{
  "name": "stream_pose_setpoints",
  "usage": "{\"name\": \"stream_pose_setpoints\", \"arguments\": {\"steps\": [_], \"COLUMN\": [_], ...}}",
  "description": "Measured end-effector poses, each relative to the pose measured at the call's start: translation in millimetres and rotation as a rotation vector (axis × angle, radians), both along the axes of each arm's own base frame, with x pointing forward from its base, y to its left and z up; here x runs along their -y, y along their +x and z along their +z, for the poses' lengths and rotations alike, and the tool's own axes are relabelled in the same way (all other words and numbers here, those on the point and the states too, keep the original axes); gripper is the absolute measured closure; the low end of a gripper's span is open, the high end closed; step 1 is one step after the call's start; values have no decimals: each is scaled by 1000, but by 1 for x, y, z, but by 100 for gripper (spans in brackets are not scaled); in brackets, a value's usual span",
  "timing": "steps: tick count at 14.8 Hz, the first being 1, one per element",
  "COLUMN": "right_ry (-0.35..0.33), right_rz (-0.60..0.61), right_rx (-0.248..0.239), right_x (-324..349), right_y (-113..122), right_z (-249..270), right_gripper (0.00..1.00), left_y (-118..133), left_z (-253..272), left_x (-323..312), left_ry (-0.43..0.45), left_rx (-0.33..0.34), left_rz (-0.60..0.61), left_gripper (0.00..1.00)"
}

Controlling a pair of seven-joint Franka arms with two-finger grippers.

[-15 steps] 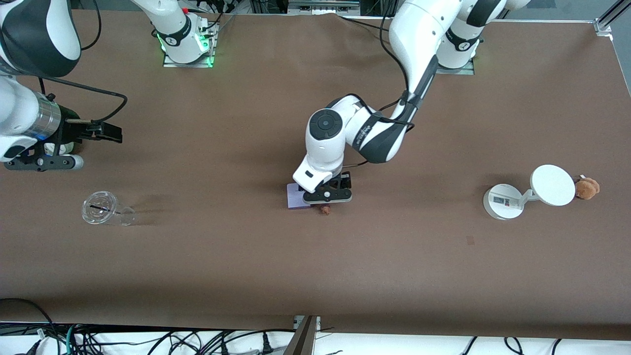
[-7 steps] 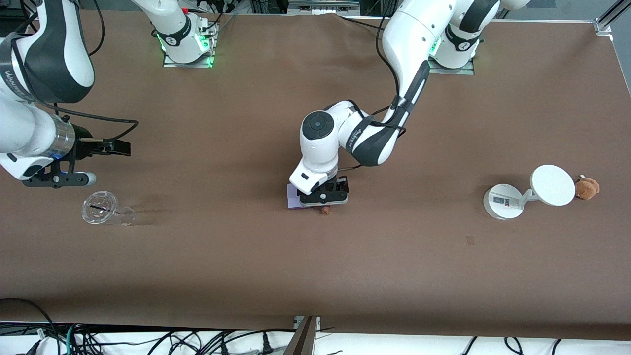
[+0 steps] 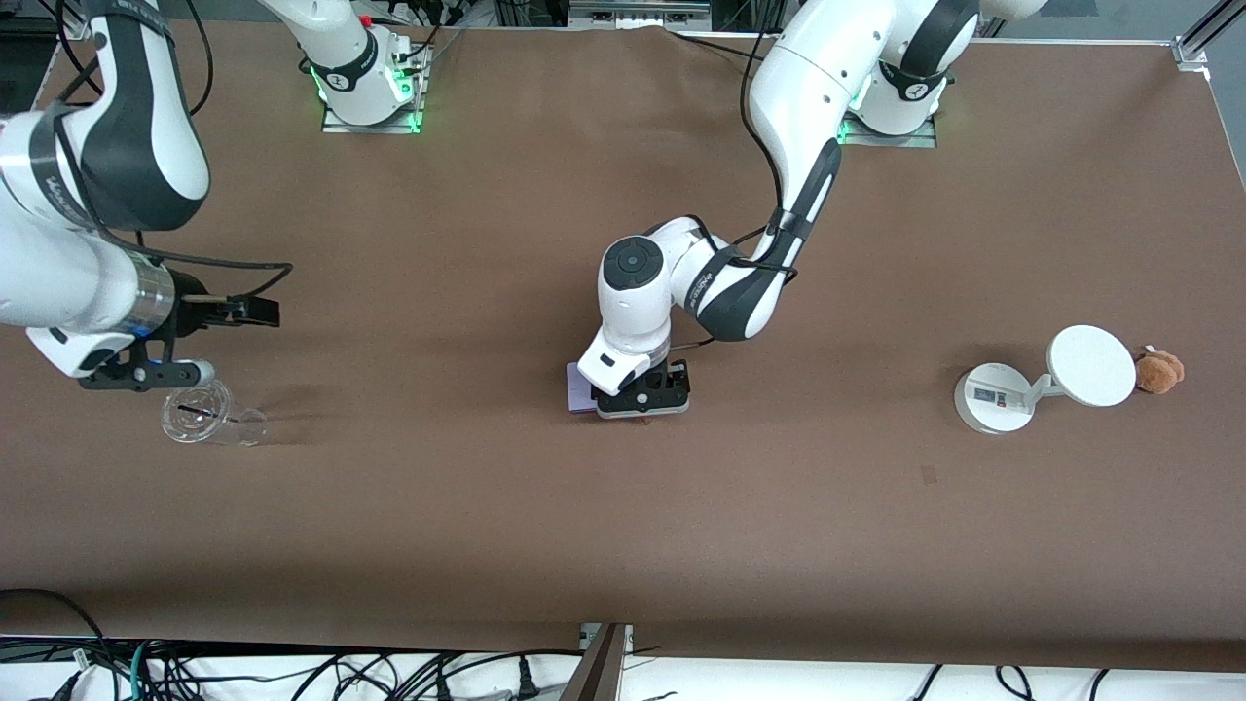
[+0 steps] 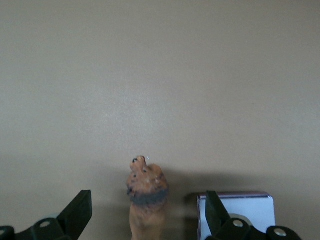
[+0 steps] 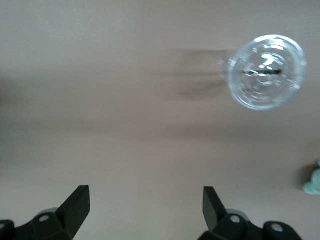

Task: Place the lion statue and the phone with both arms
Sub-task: 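Lift the lion with the left gripper while the right gripper reaches the phone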

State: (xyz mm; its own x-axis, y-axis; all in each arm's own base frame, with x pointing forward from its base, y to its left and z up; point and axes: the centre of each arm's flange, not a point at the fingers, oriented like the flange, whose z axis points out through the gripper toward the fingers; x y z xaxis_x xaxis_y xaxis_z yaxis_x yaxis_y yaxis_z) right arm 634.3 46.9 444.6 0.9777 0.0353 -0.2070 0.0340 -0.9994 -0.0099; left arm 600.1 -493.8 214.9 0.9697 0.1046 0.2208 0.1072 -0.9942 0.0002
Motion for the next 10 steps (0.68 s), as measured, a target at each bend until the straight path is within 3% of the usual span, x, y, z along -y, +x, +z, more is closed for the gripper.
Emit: {"name": "stream_pose_setpoints", "arguments": {"steps": [5,8,10], "right_ry": [10,12,6], "right_rz": [43,71,50], "right_rx": [7,21,37], "right_x": [-39,-62,-80], "right_y": [15,19,25], "right_z": [-48,-68,-92], "right_gripper": [0,0,0], "left_y": [0,0,0], "left_z": [-15,-14,-14], "left_x": [-1,0,0], "left_ry": [-1,-2,-2], "left_rx": [3,4,4], "left_rz": [-3,-4,-4], "left_gripper": [0,24,48]}}
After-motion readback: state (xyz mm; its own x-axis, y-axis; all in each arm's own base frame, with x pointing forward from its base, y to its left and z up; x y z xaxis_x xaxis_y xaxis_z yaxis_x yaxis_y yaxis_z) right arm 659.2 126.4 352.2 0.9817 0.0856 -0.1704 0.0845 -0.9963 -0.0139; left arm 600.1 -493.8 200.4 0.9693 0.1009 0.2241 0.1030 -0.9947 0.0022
